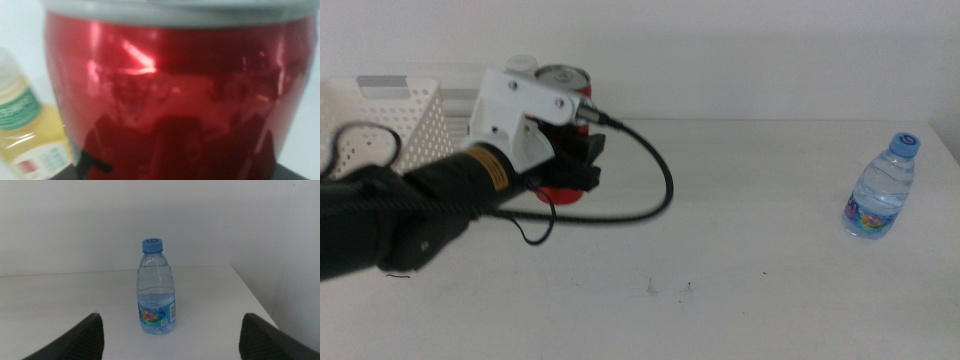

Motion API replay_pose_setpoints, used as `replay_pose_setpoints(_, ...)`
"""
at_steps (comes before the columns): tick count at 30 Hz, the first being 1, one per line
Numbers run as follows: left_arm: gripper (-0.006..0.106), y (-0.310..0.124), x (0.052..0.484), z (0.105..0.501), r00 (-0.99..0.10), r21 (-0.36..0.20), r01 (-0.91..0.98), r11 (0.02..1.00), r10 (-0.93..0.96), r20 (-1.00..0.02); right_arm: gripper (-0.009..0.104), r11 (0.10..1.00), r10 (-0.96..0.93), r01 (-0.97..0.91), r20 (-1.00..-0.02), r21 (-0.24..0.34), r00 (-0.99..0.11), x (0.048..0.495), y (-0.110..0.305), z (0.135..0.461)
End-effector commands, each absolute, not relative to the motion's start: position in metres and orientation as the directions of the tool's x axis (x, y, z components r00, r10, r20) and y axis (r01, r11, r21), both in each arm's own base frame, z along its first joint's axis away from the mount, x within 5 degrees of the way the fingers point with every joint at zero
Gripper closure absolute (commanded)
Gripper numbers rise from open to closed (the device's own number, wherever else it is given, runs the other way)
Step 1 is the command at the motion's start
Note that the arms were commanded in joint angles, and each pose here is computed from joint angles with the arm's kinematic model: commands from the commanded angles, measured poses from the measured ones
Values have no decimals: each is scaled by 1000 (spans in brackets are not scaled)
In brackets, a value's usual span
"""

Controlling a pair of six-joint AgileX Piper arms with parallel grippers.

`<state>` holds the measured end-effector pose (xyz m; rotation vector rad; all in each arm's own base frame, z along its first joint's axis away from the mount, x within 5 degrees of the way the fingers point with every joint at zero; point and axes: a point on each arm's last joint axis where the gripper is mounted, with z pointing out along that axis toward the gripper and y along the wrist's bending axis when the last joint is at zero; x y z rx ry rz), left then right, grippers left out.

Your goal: Use arms to grab the bottles and put them into the dustbin to the left of the table.

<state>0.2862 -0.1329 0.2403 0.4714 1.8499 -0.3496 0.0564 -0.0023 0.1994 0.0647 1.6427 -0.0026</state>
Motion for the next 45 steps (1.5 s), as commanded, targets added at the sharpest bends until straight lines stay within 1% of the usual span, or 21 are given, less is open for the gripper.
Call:
replay_pose_setpoints(1, 69, -127, 289, 264, -288, -33, 435, 900, 105, -952, 2, 998, 33, 52, -998, 29, -62, 56, -3, 199)
replay_pose_setpoints(3, 69, -122, 293, 272, -366, -51, 382, 923, 101, -925, 2, 998, 33, 52, -998, 29, -62, 56, -3, 199)
replay_pose_setpoints(5, 69, -116, 298, 282, -424, -37, 344, 938, 120, -898, 2, 998, 33, 52, -998, 29, -62, 56, -3, 199)
replay_pose_setpoints(9, 69, -104, 308, 305, -485, -17, 275, 961, 124, -866, 2, 998, 33, 52, -998, 29, -62, 56, -3, 199)
replay_pose_setpoints(11, 69, -95, 312, 317, -519, 4, 243, 970, 133, -844, 2, 998, 33, 52, -998, 29, -62, 56, -3, 199)
replay_pose_setpoints(15, 69, -73, 319, 341, -574, 32, 219, 975, 155, -804, 2, 998, 33, 52, -998, 29, -62, 56, -3, 199)
replay_pose_setpoints(21, 69, -31, 333, 366, -669, 21, 166, 986, 128, -732, 2, 998, 33, 52, -998, 29, -62, 56, -3, 199)
replay_pose_setpoints(25, 69, -9, 341, 380, -698, 6, 158, 987, 116, -706, 2, 998, 33, 52, -998, 29, -62, 56, -3, 199)
replay_pose_setpoints(30, 69, 19, 353, 382, -745, -9, 108, 994, 75, -663, 2, 998, 33, 52, -998, 29, -62, 56, -3, 199)
replay_pose_setpoints(36, 69, 49, 369, 373, -792, 0, 80, 997, 63, -607, 2, 998, 33, 52, -998, 29, -62, 56, -3, 199)
replay_pose_setpoints(42, 69, 74, 383, 346, -829, 2, 42, 999, 36, -558, 2, 998, 33, 52, -998, 29, -62, 56, -3, 199)
replay_pose_setpoints(45, 69, 84, 389, 332, -850, 16, 27, 999, 32, -525, 2, 998, 33, 52, -998, 29, -62, 56, -3, 199)
